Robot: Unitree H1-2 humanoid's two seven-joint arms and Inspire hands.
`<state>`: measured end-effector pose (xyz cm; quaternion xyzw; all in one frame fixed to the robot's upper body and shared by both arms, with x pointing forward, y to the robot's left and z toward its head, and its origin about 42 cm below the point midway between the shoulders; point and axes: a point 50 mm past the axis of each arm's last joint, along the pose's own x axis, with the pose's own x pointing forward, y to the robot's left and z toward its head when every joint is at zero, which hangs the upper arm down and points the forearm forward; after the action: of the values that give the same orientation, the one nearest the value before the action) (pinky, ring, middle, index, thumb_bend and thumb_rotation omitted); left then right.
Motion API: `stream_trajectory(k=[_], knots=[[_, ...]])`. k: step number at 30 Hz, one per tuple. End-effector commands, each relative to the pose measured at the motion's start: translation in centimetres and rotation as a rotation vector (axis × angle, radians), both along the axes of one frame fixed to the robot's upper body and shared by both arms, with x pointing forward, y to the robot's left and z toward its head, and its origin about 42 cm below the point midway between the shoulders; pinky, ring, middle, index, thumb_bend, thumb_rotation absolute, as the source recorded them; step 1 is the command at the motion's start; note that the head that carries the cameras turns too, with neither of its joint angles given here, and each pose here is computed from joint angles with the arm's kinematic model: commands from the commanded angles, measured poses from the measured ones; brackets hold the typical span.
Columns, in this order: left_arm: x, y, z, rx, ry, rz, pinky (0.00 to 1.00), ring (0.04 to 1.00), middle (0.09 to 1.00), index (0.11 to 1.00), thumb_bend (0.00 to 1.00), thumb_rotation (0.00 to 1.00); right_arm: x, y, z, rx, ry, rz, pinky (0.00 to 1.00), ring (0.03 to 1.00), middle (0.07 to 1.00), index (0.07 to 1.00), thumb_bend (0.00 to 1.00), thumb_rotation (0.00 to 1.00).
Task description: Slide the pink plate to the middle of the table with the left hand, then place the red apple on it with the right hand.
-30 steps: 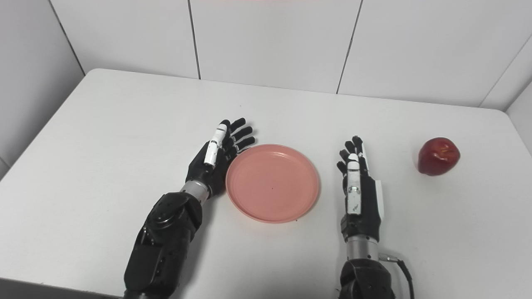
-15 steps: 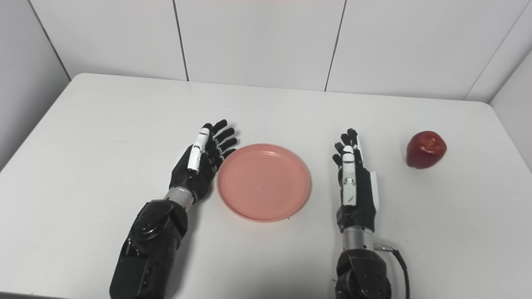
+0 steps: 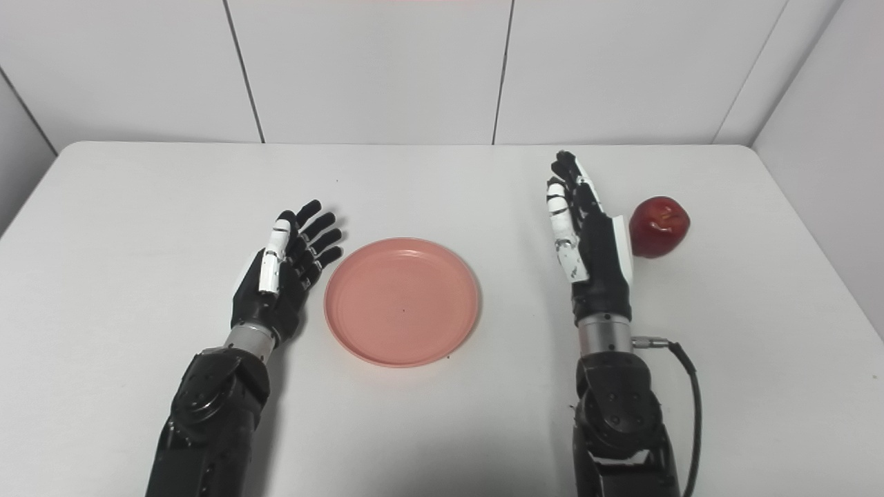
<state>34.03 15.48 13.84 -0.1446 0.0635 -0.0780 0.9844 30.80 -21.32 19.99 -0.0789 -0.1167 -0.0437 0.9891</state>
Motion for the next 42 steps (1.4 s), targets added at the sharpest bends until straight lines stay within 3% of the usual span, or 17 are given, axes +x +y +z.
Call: stream_trajectory(k=[1, 4, 6, 13, 18, 26, 34, 42], knots=[[0.1, 0.1, 0.2, -0.013, -0.035, 0.0, 0.88, 0.877, 0.888, 0.874, 0.35, 1.0, 0.5, 0.0, 2.4, -0.033, -0.078, -0.011, 0.84, 0.89, 0.912, 0.902, 0.53, 0.79], [0.2, 0.6, -0.2, -0.023, -0.033, -0.001, 0.89, 0.885, 0.897, 0.885, 0.35, 1.0, 0.6, -0.6, 3.6, -0.178, -0.1, -0.108, 0.8, 0.862, 0.882, 0.888, 0.65, 0.82], [0.3, 0.8, -0.5, -0.03, -0.031, 0.003, 0.89, 0.885, 0.898, 0.886, 0.35, 1.0, 0.7, -0.9, 4.4, -0.222, -0.114, -0.152, 0.82, 0.864, 0.881, 0.889, 0.7, 0.78], [0.7, 1.2, -1.5, -0.037, -0.02, -0.001, 0.9, 0.889, 0.899, 0.885, 0.36, 1.0, 1.1, -2.5, 6.3, -0.306, -0.154, -0.221, 0.83, 0.858, 0.886, 0.915, 0.82, 0.48], [0.8, 1.6, -2.2, -0.039, -0.024, -0.001, 0.9, 0.889, 0.899, 0.881, 0.37, 1.0, 1.3, -3.9, 7.6, -0.401, -0.192, -0.254, 0.78, 0.844, 0.882, 0.923, 0.86, 0.42], [1.0, 2.6, -2.6, -0.052, -0.029, 0.006, 0.9, 0.888, 0.898, 0.882, 0.36, 1.0, 1.4, -6.5, 8.7, -0.516, -0.18, -0.341, 0.79, 0.87, 0.896, 0.926, 0.92, 0.46], [1.2, 3.4, -3.0, -0.06, -0.03, 0.014, 0.9, 0.885, 0.896, 0.887, 0.35, 1.0, 1.6, -9.2, 8.9, -0.566, -0.114, -0.432, 0.81, 0.885, 0.91, 0.942, 0.97, 0.51], [1.4, 4.1, -3.6, -0.091, -0.017, 0.02, 0.91, 0.894, 0.902, 0.891, 0.35, 1.0, 1.8, -11.0, 8.5, -0.645, -0.053, -0.477, 0.74, 0.874, 0.939, 0.958, 0.98, 0.53]])
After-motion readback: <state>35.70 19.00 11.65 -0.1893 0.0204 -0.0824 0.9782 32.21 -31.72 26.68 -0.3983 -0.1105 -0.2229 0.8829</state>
